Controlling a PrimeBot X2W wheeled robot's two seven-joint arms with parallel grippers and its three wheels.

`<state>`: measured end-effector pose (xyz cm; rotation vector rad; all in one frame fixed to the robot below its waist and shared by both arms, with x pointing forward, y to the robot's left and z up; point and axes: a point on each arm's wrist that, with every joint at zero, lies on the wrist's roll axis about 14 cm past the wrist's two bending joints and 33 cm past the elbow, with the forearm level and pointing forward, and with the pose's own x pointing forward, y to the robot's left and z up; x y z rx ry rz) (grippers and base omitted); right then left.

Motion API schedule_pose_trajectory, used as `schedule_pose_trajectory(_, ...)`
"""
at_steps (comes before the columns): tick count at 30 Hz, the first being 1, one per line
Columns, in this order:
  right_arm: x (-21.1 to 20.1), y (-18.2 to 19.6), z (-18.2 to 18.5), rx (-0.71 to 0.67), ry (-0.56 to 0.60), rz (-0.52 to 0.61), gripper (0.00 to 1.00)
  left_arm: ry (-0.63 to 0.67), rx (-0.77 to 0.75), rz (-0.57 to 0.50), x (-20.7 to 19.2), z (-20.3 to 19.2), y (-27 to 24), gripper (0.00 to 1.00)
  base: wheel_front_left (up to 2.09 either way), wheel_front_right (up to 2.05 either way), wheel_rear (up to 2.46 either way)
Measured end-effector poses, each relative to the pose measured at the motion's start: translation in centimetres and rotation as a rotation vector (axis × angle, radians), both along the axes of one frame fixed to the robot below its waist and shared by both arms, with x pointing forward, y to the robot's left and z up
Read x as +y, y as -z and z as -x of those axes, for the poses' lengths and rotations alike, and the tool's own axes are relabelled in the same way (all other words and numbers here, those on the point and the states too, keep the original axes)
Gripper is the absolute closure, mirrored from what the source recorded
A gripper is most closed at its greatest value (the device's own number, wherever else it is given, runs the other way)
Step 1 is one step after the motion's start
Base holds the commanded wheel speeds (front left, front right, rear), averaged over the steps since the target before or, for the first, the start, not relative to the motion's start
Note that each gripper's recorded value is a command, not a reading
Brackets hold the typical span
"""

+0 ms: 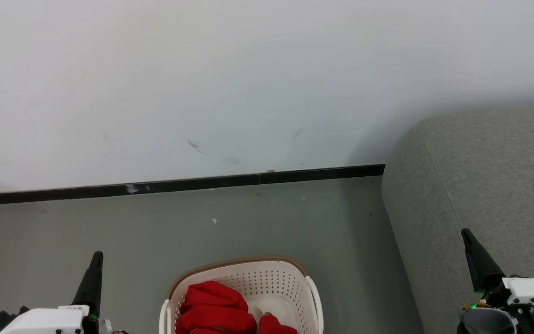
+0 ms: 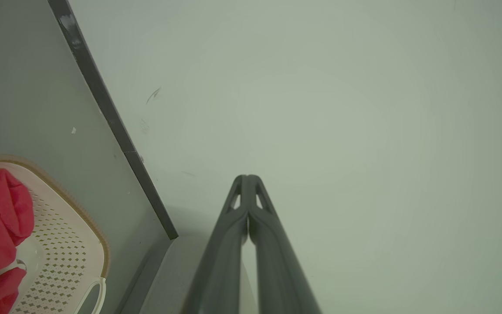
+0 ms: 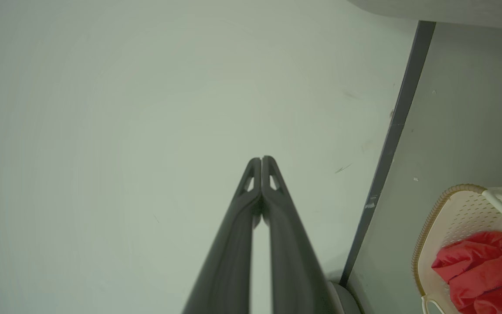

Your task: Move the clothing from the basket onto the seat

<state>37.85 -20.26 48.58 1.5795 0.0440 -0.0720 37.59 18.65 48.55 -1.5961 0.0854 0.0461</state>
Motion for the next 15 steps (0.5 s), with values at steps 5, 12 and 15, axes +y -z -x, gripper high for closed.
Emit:
schedule_pose_trajectory(5, 0.01, 0.0, 0.0, 0.0, 0.0, 0.0, 1.0, 0.0, 0.0, 0.0, 0.0, 0.0, 0.0, 1.0, 0.0, 0.0, 0.0)
schedule_pose_trajectory(12, 0.01, 0.0, 0.0, 0.0, 0.0, 0.0, 1.0, 0.0, 0.0, 0.0, 0.0, 0.0, 0.0, 1.0, 0.0, 0.0, 0.0)
schedule_pose_trajectory(15, 0.01, 0.0, 0.0, 0.0, 0.0, 0.0, 1.0, 0.0, 0.0, 0.0, 0.0, 0.0, 0.0, 1.0, 0.0, 0.0, 0.0)
